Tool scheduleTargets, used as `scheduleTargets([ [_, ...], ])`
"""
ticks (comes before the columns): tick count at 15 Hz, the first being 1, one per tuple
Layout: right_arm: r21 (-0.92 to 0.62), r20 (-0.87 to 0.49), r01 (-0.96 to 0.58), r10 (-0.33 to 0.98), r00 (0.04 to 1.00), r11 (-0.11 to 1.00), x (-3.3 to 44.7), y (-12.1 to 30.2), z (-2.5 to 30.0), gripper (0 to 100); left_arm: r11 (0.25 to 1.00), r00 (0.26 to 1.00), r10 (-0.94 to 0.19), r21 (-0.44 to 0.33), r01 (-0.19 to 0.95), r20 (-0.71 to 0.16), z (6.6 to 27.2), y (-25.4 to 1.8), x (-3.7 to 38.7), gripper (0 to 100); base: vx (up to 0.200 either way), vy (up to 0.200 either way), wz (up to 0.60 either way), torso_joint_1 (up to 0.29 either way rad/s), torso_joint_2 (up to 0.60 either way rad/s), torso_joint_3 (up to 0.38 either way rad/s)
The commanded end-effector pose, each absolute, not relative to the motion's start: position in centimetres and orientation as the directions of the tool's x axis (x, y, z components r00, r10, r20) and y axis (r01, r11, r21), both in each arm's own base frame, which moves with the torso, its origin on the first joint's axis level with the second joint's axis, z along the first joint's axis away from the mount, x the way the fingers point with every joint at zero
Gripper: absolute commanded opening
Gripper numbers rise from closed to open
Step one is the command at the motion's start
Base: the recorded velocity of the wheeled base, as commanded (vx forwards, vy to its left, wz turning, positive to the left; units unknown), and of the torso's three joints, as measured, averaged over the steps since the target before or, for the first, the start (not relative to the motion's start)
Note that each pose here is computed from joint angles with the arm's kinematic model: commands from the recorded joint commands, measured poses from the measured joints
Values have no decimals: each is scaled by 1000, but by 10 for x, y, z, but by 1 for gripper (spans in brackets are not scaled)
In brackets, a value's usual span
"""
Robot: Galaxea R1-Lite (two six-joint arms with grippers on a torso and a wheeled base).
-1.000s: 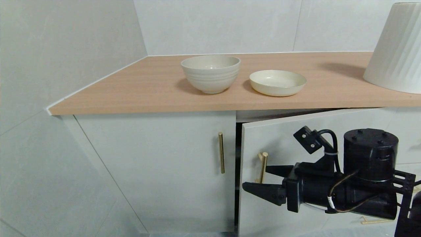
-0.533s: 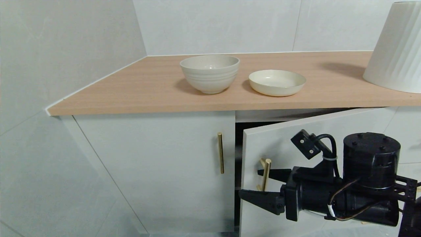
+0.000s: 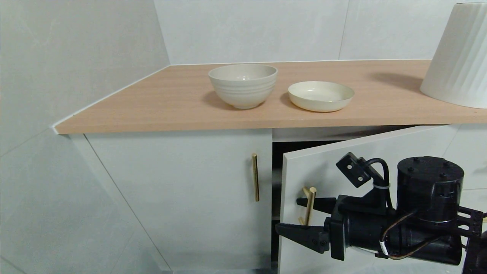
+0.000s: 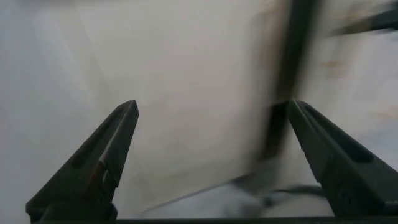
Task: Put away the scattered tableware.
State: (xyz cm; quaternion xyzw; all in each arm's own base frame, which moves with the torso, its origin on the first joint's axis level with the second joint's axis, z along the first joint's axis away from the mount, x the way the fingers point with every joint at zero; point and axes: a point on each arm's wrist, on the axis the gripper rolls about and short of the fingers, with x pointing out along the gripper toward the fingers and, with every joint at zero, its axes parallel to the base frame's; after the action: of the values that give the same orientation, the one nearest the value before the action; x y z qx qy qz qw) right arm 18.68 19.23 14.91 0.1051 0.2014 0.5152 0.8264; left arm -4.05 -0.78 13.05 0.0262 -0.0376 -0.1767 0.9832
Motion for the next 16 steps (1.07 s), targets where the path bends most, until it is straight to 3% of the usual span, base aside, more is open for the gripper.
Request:
scheduleTargets([
  [1,385,-234,-806,892,387,450,186,191,147,100,845,845,-534,19,534,-32,175,-12,-25,100,0,0,0,0,0,0],
  [5,383,-225,-808,894,388,448,185,190,150,100,726,704,-687,-128,676,-181,221,-16,42,100,0,0,0,0,0,0],
  [8,383,-224,-808,894,388,447,185,190,150,100,643,595,-763,-207,737,-251,234,-28,98,100,0,0,0,0,0,0],
  [10,383,-223,-809,895,387,445,183,190,151,100,571,507,-818,-277,772,-274,227,-46,129,100,0,0,0,0,0,0],
  [12,382,-225,-809,894,387,446,183,189,150,100,556,484,-828,-303,774,-282,222,-52,140,100,0,0,0,0,0,0],
  [13,382,-224,-810,894,387,446,182,188,150,100,536,445,-841,-356,766,-308,207,-62,158,100,0,0,0,0,0,0],
  [16,385,-235,-806,893,385,449,181,187,147,100,501,371,-857,-405,765,-359,176,-78,171,100,0,0,0,0,0,0],
])
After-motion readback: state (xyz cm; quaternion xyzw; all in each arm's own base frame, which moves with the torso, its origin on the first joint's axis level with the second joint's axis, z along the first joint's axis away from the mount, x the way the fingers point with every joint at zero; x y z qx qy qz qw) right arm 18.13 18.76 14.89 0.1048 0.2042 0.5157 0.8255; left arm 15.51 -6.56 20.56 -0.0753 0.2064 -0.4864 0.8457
